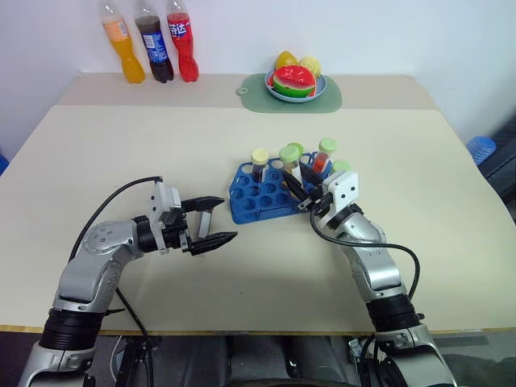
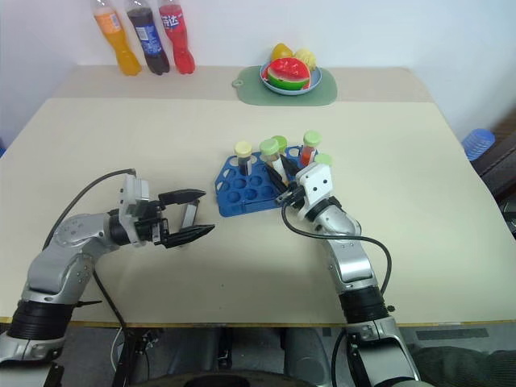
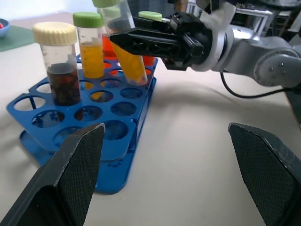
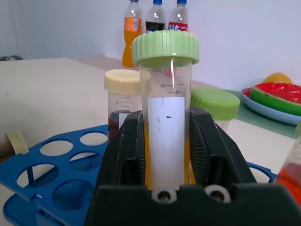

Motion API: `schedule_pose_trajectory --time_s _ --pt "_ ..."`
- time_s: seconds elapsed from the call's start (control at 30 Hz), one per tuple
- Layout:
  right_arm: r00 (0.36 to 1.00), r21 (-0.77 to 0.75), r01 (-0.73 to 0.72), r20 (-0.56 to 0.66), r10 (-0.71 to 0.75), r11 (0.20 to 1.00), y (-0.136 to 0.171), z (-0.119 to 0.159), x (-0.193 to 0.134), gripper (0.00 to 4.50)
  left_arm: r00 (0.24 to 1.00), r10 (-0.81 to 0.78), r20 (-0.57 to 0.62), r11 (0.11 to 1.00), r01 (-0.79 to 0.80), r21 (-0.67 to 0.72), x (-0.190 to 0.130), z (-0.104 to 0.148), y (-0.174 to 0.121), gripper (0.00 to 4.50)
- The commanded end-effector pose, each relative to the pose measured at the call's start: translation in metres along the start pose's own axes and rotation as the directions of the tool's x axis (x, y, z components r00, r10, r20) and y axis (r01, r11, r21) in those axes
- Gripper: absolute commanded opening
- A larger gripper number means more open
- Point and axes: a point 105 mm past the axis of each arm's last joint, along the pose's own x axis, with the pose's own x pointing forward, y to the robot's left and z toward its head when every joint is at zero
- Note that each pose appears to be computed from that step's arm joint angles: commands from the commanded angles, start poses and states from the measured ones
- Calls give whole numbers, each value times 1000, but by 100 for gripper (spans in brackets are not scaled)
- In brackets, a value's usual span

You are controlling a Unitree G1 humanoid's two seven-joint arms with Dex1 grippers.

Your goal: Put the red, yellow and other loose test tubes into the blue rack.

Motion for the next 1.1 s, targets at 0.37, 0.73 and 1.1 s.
schedule_pose_trajectory --time_s 0.37,0.73,1.1 --pt "996 -4 73 49 -73 997 -10 -5 -13 380 998 9 55 999 -11 31 2 19 1 435" --pt "987 -130 -116 -127 99 985 -8 23 -81 446 891 448 -73 878 -454 -153 -17 29 29 435" --pt "861 -41 -438 -307 406 898 6 56 -129 446 705 376 -602 682 -650 -335 -40 8 42 435"
